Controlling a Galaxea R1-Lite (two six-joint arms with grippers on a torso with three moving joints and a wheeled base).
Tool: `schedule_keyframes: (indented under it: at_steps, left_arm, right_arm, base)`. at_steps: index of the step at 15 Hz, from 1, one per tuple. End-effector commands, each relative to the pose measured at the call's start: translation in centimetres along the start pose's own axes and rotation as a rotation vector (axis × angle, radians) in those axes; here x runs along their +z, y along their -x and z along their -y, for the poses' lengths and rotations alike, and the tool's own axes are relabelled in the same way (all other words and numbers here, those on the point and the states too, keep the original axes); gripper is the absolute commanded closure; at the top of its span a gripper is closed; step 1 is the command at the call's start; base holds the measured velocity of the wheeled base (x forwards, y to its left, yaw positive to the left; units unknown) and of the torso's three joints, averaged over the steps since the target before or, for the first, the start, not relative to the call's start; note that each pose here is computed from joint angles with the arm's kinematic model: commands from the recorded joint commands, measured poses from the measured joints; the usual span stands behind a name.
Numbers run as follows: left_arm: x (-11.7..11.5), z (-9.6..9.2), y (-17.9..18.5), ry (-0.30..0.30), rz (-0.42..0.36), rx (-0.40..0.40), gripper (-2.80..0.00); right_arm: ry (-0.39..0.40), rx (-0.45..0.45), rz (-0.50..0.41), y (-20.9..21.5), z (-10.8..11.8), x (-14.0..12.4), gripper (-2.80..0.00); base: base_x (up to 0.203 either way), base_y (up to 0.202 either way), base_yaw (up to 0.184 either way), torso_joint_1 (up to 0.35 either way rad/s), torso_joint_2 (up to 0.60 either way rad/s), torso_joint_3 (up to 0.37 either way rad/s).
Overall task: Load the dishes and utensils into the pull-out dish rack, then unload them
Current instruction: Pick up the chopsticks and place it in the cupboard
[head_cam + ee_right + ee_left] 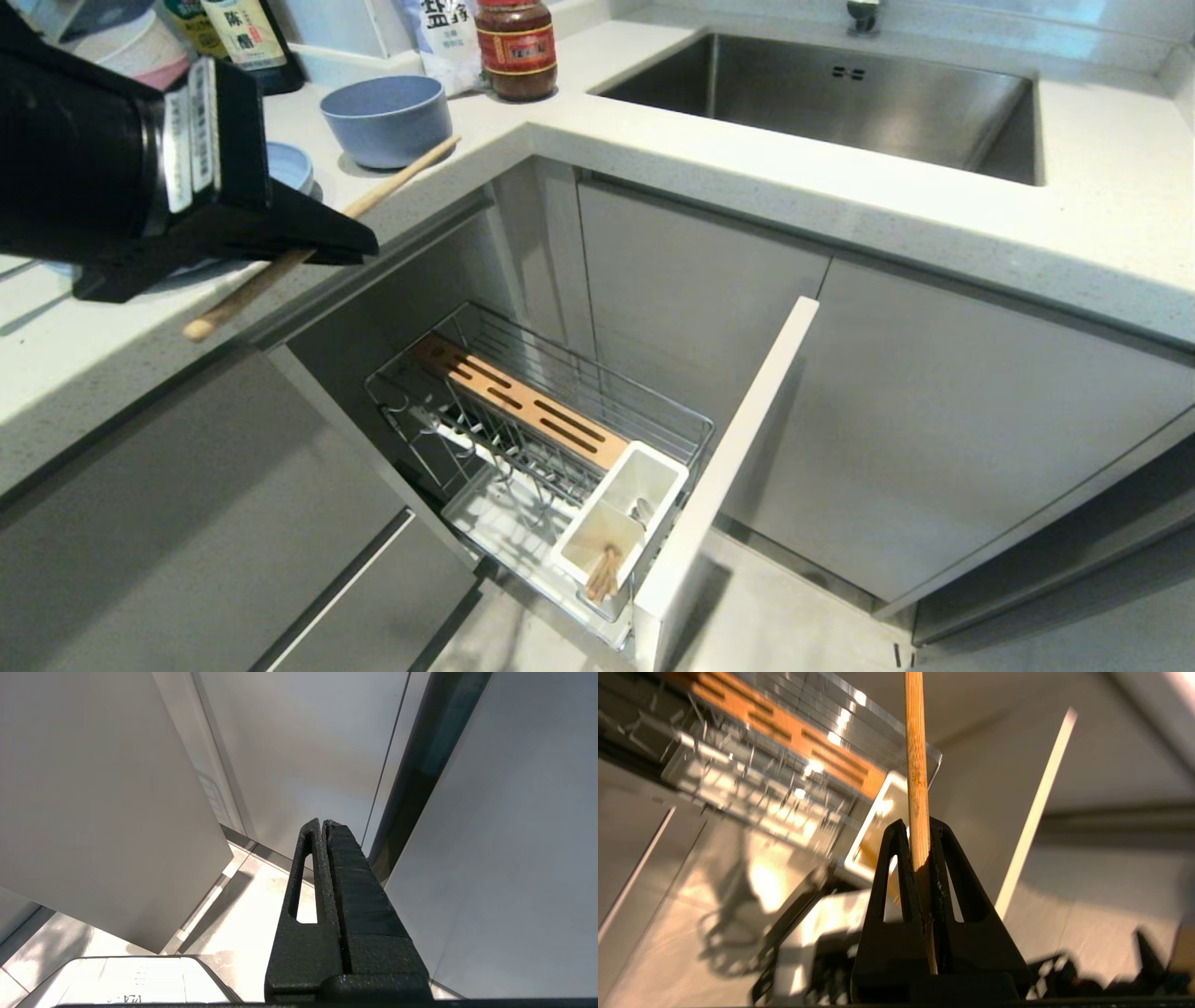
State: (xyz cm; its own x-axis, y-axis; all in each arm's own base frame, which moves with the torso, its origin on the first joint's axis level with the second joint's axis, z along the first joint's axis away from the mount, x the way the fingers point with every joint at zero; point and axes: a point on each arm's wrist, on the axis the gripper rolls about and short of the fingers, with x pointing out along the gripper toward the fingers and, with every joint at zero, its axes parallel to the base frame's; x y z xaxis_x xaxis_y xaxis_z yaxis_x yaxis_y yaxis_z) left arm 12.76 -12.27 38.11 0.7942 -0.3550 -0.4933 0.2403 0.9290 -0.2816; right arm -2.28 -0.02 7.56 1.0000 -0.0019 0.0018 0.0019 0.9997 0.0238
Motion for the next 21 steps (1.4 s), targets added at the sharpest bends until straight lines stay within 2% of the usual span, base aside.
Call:
schedule_keyframes:
  at_steps: [1,5,8,9,13,17,19,21]
  left_arm:
    - [-1.0,0.0,-0.9,-0.084,-0.118,0.014,0.00]
    - [-2.9,-0.5,-1.8,-0.279,-0.380,-0.009,0.00]
    - [-4.4,-0.6,-3.5,-0.386,-0.494,0.011,0.00]
    - [-5.0,-0.7,-4.1,-0.445,-0.532,0.013,0.00]
    - [-7.5,-1.1,-6.7,-0.641,-0.630,-0.004,0.00]
    - [-9.6,-0.9,-10.2,-0.751,-0.667,0.012,0.00]
    - [-11.1,-1.0,-12.2,-0.828,-0.703,0.020,0.00]
    - [-11.8,-0.7,-13.9,-0.847,-0.737,0.031,0.00]
  right_arm:
    - [0.001,0.000,0.003,0.0,0.0,0.0,0.00]
    - [0.000,0.000,0.003,0.0,0.0,0.0,0.00]
    - [0.001,0.000,0.003,0.0,0.0,0.0,0.00]
    - [-0.001,0.000,0.003,0.0,0.0,0.0,0.00]
    - [0.001,0.000,0.003,0.0,0.0,0.0,0.00]
    - [0.001,0.000,0.003,0.0,0.0,0.0,0.00]
    - [0.000,0.000,0.003,0.0,0.0,0.0,0.00]
    - [0.001,0.000,0.003,0.0,0.0,0.0,0.00]
  base:
    - [0.000,0.000,0.000,0.000,0.00,0.000]
    - [0.000,0.000,0.000,0.000,0.00,0.000]
    - [0.000,0.000,0.000,0.000,0.00,0.000]
    - [0.000,0.000,0.000,0.000,0.00,0.000]
    - [0.000,0.000,0.000,0.000,0.00,0.000]
    - [0.000,0.000,0.000,0.000,0.00,0.000]
    - [0.000,0.000,0.000,0.000,0.00,0.000]
    - [0.000,0.000,0.000,0.000,0.00,0.000]
